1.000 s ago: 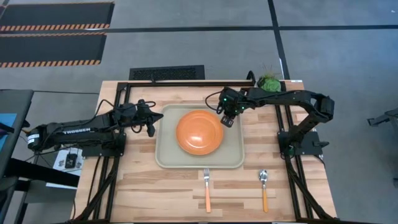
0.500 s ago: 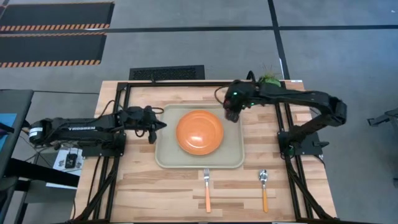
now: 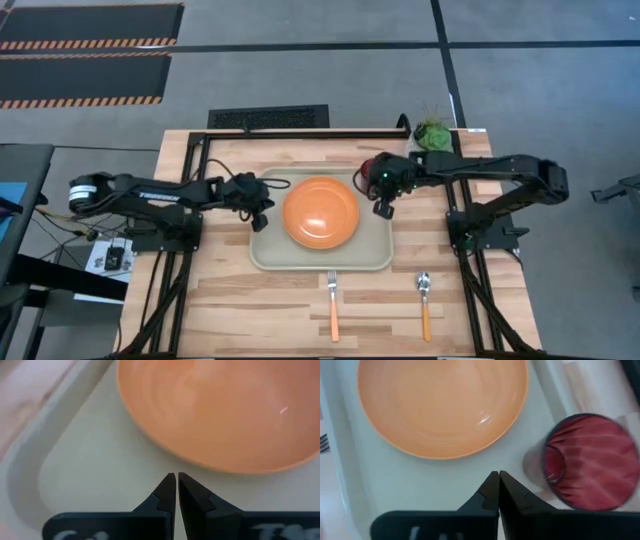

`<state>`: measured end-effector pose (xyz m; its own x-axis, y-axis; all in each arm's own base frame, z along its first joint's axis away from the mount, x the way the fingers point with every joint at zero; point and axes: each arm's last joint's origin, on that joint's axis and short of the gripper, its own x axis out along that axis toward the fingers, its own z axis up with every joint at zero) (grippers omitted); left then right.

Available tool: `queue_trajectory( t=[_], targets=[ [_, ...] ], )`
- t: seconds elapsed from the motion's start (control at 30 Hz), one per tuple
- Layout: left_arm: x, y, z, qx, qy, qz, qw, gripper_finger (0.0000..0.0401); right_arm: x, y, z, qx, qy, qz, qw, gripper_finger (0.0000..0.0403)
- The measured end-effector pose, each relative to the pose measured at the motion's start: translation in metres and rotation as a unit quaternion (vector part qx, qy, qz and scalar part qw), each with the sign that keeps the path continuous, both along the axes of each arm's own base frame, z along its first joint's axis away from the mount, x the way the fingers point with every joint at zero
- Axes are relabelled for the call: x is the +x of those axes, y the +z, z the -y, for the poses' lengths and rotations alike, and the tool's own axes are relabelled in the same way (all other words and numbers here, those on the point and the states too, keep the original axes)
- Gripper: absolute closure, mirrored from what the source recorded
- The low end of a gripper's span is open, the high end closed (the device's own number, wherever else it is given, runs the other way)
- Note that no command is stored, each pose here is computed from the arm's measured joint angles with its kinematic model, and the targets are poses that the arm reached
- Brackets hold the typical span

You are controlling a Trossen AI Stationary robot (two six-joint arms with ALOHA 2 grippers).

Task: Pick and place plate/cup/fork/spoon on tray
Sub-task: Adjust the orange plate on the gray serving tray, then put the orange spoon to the left of the orange plate on the gray serving tray

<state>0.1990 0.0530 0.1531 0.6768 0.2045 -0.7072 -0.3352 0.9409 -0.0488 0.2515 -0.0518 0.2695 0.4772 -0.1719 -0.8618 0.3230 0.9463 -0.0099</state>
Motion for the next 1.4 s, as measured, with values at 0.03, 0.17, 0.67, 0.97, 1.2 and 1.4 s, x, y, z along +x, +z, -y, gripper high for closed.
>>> queue_trajectory(
  t=[0.03,0.17,0.67,0.97,1.2,1.4],
  targets=[
    [0.002,-0.003,-0.001,0.001,0.003,-0.013,1.000,0.0395,0.001,-0.001,-0.002,0.001,0.003,-0.004,1.000,0.0378],
    [0.013,-0.010,-0.005,0.015,0.014,-0.048,0.999,0.0395,0.003,0.000,-0.006,0.000,0.011,0.005,1.000,0.0383],
    [0.042,-0.016,-0.014,0.024,-0.004,-0.077,0.997,0.0395,0.003,-0.001,-0.008,0.002,0.010,0.003,1.000,0.0388],
    [0.048,-0.011,-0.011,-0.002,-0.027,-0.042,0.999,0.0395,0.003,-0.001,-0.008,0.002,0.010,0.003,1.000,0.0387],
    [0.046,-0.011,-0.010,-0.007,-0.025,-0.052,0.998,0.0395,0.003,-0.001,-0.009,0.004,0.009,0.003,1.000,0.0390],
    [0.028,-0.003,-0.005,-0.015,-0.021,-0.037,0.999,0.0395,0.000,0.000,-0.036,0.038,0.004,-0.006,0.999,0.0393]
  ],
)
